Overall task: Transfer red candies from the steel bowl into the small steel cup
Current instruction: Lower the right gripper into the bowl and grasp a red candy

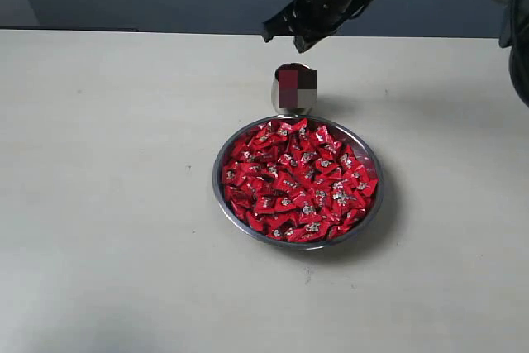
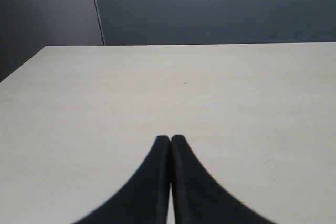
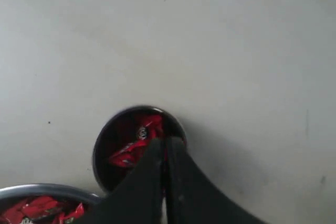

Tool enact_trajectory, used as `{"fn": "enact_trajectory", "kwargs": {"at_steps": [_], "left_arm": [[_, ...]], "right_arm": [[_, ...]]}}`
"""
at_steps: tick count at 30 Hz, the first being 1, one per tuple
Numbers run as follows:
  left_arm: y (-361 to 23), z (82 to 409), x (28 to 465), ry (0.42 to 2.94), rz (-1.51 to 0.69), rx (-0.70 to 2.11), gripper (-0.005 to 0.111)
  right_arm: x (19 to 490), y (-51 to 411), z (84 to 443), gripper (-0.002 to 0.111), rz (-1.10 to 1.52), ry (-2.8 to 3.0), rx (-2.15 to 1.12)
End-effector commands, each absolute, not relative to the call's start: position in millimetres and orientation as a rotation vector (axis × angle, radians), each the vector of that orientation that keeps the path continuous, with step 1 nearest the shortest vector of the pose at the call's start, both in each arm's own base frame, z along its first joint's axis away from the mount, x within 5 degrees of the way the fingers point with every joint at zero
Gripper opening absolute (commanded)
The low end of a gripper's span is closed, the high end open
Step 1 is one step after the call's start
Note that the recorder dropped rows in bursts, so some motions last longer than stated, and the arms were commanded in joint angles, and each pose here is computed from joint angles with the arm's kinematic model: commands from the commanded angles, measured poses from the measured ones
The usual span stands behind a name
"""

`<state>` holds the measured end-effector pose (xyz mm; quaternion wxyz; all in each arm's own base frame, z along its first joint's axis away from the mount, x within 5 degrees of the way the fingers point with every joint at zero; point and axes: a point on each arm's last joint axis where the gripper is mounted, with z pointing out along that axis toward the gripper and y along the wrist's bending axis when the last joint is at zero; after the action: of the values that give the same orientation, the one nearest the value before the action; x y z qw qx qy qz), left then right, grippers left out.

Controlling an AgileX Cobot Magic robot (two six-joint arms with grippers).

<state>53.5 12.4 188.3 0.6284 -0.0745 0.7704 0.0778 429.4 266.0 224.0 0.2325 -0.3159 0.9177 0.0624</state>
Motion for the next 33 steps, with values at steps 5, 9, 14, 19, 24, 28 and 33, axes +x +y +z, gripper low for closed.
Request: {"fn": "enact_trajectory", "kwargs": {"at_steps": [5,9,14,19,24,28,33], "left_arm": [[12.4,187.5,53.3,1.763,0.178,-0.173,0.0],[12.4,187.5,53.3,1.763,0.178,-0.173,0.0],[12.4,187.5,53.3,1.763,0.178,-0.173,0.0],[12.4,187.5,53.3,1.763,0.178,-0.173,0.0],[12.4,187.5,53.3,1.763,0.178,-0.173,0.0],[12.4,187.5,53.3,1.763,0.178,-0.173,0.0],[12.4,187.5,53.3,1.763,0.178,-0.173,0.0]], "right_arm": [[418.7,257.1,236.6,-0.001,0.222,2.511,-0.723],[398.5,248.7,220.3,-0.001,0.293,2.47,-0.663],[367.0,228.7,203.1,-0.001,0.279,2.503,-0.655],[350.3,218.5,190.0,-0.001,0.259,2.562,-0.668],[338.4,213.2,170.6,-0.001,0.281,2.621,-0.634],[330.6,207.8,156.1,-0.001,0.272,2.608,-0.647],[327.5,208.9,154.5,-0.001,0.295,2.613,-0.7]]}}
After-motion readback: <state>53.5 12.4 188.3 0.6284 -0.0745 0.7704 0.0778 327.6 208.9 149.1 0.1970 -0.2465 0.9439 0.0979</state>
